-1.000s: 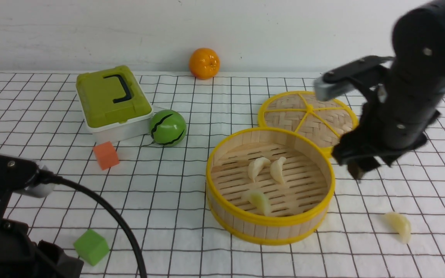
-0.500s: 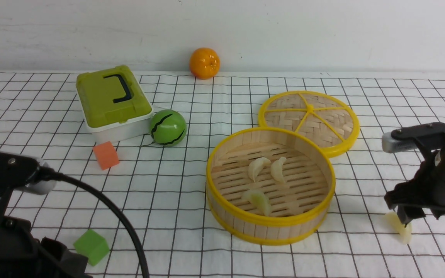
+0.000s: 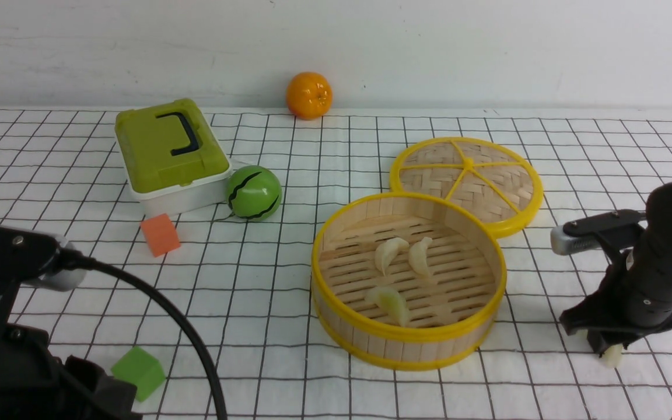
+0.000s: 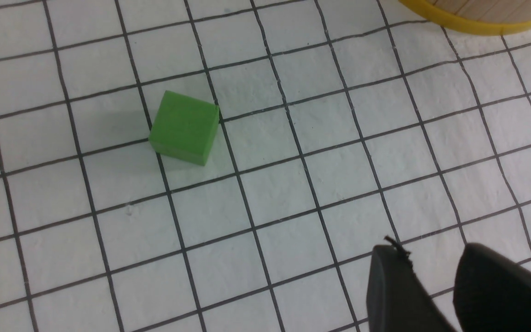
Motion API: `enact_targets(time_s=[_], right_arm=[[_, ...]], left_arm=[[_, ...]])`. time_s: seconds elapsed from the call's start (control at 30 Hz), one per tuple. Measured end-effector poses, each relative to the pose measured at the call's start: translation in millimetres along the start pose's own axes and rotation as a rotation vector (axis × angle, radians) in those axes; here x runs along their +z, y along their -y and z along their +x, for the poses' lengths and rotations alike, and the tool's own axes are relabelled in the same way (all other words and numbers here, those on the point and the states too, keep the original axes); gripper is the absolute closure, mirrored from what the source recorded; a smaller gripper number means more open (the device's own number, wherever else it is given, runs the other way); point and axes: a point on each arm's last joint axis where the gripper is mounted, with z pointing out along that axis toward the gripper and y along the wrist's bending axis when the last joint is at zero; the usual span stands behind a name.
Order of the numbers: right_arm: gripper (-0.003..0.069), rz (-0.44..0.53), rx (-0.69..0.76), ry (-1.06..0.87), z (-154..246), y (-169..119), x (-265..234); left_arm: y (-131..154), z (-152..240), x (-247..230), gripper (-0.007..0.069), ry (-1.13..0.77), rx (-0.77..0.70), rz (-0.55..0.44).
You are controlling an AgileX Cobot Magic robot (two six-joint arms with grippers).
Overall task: Put the dumplings into the steamer on the table with the white tablecloth.
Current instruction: 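Reach for and grasp a dumpling lying on the table beside the steamer, then place the dumpling in the bamboo steamer basket with the right gripper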
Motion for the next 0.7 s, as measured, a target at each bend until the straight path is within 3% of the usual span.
enact_targets(time_s=[0.27, 0.4, 0.5, 0.53, 0.7], right_arm=[[0.0425, -0.047, 0.027, 0.019, -10.4, -8.0, -38.8], [0.0425, -0.145, -0.047, 0.142, -24.6, -40.3, -90.3], [0.0425, -0.237, -0.156, 0.229, -31.4, -85.1, -120.7], [0.0425, -0.264, -0.208, 0.25, -30.9, -106.8, -123.6], [0.0425, -0.282, -0.266, 0.246, -32.1, -138.9, -102.6]], left_arm=[[-0.2, 0.4, 0.0, 0.0419, -0.004, 0.0, -0.002], [-0.3, 0.6, 0.0, 0.0417, -0.007, 0.0, -0.003], [-0.3, 0.6, 0.0, 0.0413, -0.007, 0.001, -0.004], [-0.3, 0.4, 0.0, 0.0411, -0.005, 0.002, -0.004], [-0.8, -0.4, 0.0, 0.0407, 0.004, 0.01, -0.009]])
